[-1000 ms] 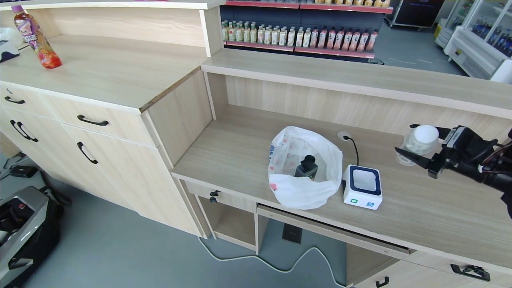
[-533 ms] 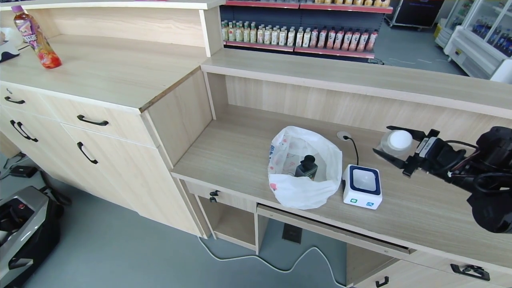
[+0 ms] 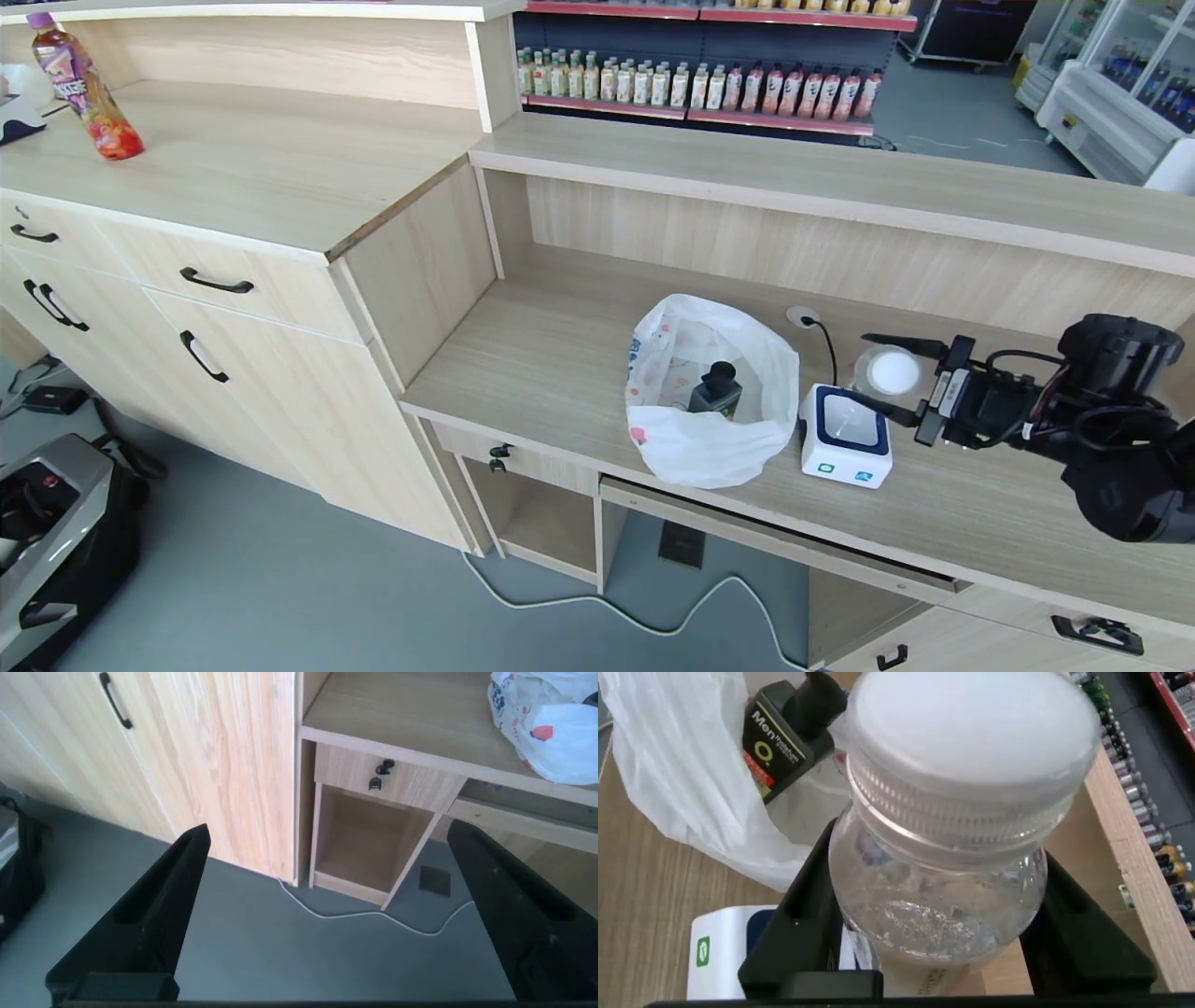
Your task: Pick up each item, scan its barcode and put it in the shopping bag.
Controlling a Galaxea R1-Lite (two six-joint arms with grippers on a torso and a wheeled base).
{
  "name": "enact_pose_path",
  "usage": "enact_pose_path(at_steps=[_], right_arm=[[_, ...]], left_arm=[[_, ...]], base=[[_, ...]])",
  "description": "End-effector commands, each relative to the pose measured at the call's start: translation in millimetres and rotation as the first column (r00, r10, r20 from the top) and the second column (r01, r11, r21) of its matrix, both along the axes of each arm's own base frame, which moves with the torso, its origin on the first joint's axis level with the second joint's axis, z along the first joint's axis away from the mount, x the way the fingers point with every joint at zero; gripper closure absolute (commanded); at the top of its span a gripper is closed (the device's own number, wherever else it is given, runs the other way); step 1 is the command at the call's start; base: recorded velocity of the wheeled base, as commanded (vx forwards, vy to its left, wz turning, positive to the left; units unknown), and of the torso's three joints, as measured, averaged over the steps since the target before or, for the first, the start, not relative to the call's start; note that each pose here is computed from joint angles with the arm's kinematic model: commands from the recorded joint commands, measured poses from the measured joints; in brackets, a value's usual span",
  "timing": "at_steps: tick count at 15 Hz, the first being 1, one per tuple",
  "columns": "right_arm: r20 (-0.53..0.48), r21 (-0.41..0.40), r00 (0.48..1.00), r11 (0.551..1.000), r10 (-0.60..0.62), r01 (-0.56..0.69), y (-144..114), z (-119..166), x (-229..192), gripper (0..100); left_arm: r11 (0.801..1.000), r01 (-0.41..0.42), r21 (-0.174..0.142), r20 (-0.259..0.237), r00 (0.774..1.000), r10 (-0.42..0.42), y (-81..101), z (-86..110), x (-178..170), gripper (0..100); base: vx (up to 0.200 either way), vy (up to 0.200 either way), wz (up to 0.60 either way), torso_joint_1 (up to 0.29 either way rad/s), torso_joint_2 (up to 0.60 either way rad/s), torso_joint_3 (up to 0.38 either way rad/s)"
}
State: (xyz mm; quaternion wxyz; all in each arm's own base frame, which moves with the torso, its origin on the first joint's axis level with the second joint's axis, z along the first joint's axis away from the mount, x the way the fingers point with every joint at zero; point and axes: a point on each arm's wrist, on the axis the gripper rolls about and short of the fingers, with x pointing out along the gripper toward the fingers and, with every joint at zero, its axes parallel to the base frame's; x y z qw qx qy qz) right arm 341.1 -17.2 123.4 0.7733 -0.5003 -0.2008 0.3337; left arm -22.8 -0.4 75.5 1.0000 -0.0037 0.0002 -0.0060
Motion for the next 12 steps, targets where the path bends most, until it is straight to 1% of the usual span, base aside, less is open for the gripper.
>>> enact_pose_path(at_steps=[1,3,8,12], right_arm=[[0.019,-0.003,1.000,1.000,0.000,0.000,-0.6,3.9,2.7,100],[0.046,-0.008,0.999,1.000,-0.003,0.003,-0.9,7.9,5.3,100],[0.064,-0.058,0.998,0.998,0.000,0.003,-1.4,-3.5,10.2,100],[0.082,-0.071,0.997,0.997,0.003,0.003,-2.0,-4.7,16.2,100]], left_arm=[[1.000,0.000,0.000,0.000,1.000,0.000,0.0,0.0,0.0,0],[1.000,0.000,0.000,0.000,1.000,0.000,0.0,0.0,0.0,0],[1.000,0.000,0.000,0.000,1.000,0.000,0.0,0.0,0.0,0],[1.000,0.000,0.000,0.000,1.000,0.000,0.0,0.0,0.0,0]], base=[[0.000,0.000,0.00,0.000,0.00,0.000],[0.000,0.000,0.00,0.000,0.00,0.000],[0.000,0.000,0.00,0.000,0.00,0.000],[0.000,0.000,0.00,0.000,0.00,0.000]])
